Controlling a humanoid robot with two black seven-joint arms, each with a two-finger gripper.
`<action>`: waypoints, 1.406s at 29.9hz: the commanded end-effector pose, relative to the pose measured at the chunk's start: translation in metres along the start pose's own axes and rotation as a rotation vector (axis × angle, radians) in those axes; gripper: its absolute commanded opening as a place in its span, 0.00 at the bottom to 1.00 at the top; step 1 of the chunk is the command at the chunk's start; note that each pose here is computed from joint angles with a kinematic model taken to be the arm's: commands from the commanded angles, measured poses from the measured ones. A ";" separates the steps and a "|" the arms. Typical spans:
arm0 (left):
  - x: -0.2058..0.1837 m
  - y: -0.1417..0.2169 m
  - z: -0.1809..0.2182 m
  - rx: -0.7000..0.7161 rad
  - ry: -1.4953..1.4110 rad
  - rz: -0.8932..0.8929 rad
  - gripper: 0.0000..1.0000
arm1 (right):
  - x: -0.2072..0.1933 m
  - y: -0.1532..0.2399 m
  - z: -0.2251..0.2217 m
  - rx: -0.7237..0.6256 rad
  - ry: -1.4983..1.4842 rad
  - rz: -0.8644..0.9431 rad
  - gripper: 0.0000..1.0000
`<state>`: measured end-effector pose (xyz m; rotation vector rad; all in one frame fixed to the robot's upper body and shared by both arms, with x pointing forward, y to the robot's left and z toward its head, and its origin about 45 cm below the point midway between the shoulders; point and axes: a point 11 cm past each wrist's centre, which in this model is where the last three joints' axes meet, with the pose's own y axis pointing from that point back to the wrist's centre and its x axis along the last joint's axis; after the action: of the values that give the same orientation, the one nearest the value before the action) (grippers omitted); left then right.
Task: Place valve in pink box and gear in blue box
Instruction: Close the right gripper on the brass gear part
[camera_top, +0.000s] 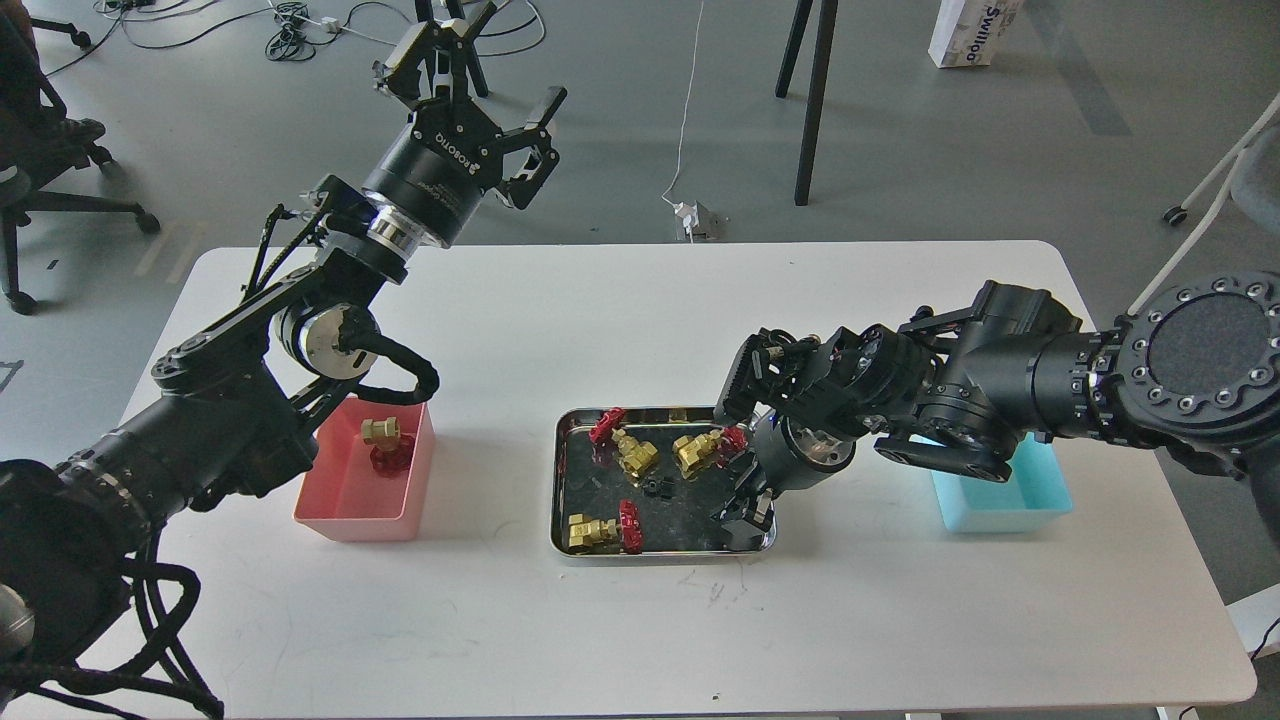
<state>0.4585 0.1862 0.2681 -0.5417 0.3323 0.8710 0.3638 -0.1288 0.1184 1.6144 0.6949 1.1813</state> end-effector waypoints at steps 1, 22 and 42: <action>0.001 0.000 0.000 0.000 -0.001 0.001 0.89 | -0.004 -0.003 -0.002 0.008 -0.006 -0.004 0.67; 0.001 0.002 -0.002 0.003 0.003 0.005 0.89 | -0.012 -0.008 0.001 -0.001 -0.028 -0.008 0.60; 0.004 0.003 -0.001 0.003 -0.001 0.011 0.89 | -0.016 -0.016 -0.007 0.026 -0.046 0.011 0.53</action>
<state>0.4578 0.1885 0.2638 -0.5374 0.3380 0.8800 0.3532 -0.1338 0.0986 1.6612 0.6765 1.1408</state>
